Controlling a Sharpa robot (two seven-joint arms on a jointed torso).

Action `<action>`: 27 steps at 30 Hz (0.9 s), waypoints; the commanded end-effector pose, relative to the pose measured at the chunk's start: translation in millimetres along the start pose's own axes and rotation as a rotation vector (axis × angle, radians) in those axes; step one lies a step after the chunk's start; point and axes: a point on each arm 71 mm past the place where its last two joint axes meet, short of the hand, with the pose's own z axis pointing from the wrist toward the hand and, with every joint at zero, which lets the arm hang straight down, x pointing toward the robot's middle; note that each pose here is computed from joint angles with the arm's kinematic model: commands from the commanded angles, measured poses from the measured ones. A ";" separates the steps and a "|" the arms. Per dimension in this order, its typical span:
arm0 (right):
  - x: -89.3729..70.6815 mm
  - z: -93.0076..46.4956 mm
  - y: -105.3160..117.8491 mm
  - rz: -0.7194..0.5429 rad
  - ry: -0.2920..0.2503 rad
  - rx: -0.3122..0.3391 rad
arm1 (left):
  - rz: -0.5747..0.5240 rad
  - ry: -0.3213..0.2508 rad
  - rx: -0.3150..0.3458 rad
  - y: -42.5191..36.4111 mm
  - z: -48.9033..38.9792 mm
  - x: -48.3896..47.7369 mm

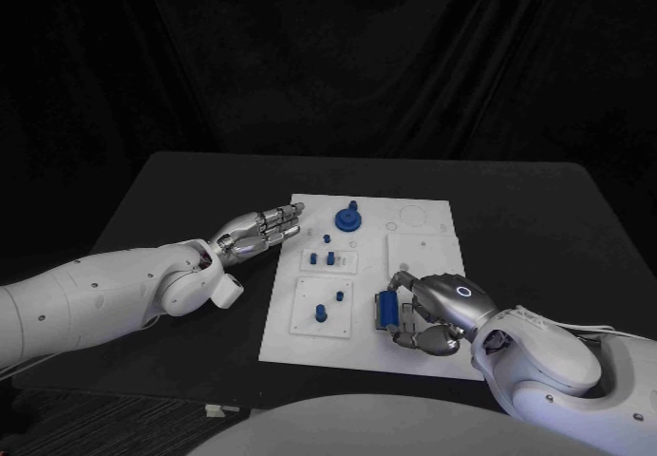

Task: Assemble the parts on the task board

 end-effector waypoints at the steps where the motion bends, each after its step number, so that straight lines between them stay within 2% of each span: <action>1: 3.0 -0.5 -0.5 -0.015 0.034 0.025 | -0.015 0.023 -0.045 7.6 -1.5 4.8; 27: 6.0 2.3 -4.0 -0.033 0.060 0.060 | -0.019 0.028 -0.056 8.9 -1.7 5.3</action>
